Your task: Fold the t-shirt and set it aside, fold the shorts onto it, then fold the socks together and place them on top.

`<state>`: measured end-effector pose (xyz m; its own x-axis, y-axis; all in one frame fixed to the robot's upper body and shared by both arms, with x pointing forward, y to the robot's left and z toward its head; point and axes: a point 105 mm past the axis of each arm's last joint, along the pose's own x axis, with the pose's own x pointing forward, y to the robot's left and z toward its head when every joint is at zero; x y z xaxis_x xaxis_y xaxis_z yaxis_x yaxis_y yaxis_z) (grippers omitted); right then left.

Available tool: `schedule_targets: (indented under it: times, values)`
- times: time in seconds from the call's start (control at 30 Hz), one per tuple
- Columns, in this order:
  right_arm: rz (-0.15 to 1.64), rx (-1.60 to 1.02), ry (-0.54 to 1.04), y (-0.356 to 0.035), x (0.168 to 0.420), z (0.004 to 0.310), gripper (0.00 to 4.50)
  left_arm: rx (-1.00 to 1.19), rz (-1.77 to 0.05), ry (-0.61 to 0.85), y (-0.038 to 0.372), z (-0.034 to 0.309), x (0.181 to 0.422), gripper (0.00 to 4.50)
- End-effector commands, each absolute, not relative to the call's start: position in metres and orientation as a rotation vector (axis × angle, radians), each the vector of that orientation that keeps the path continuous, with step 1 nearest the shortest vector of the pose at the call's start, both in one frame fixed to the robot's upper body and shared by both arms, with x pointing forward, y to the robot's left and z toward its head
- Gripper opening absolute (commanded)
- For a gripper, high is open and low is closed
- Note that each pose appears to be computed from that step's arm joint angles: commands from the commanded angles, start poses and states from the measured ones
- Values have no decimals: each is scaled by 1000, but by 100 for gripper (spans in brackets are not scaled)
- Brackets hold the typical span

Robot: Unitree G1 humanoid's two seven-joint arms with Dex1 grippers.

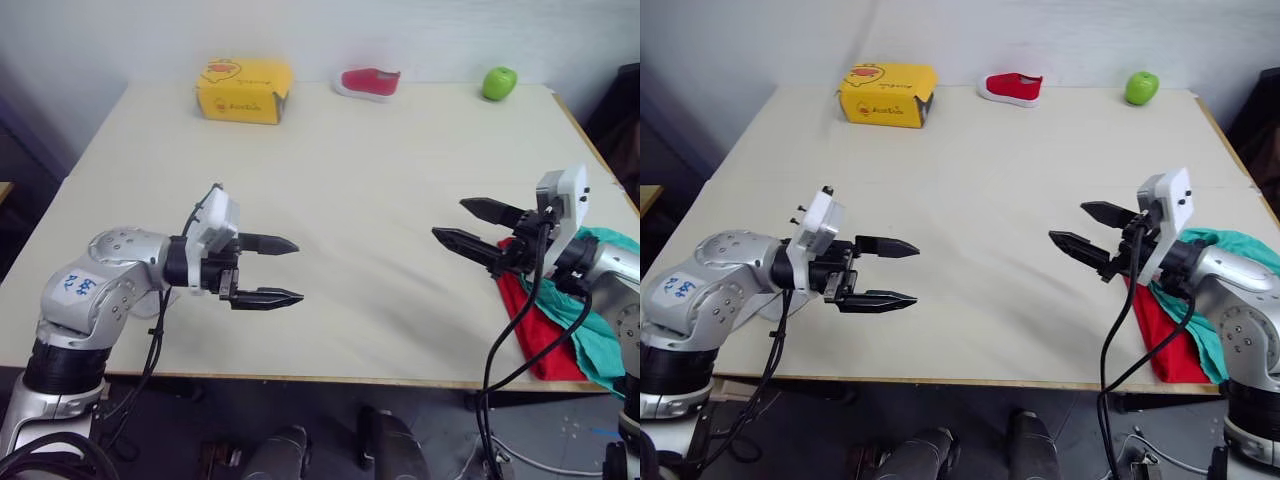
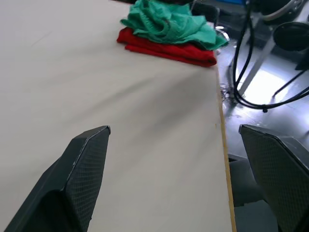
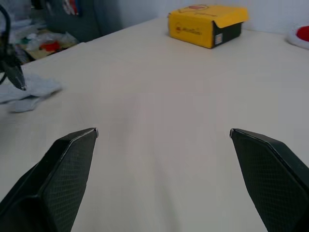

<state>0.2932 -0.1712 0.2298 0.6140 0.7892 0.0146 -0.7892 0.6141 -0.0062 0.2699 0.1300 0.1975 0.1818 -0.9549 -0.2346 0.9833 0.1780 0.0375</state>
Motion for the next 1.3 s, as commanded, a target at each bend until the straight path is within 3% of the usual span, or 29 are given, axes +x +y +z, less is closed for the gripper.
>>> schedule_targets:
  times: [0.03,0.27,0.4,0.67,0.87,1.23,1.3]
  values:
    - [998,4,-62,-159,282,245,447,251,-1288,131,142,206,270,450]
    - [1125,-42,-49,-144,275,247,447,289,-1024,154,177,188,274,450]
    - [1269,-83,-49,-124,265,250,447,351,-722,152,219,178,285,450]
    - [1406,-95,-34,-104,253,246,447,373,-246,209,300,165,261,450]
    - [1427,-76,-35,-97,258,244,447,345,-173,323,334,143,248,450]
    - [1451,-44,-57,-90,255,248,447,170,-268,530,359,103,268,450]
    - [1453,-41,-64,-89,254,251,450,61,-292,581,358,93,268,408]
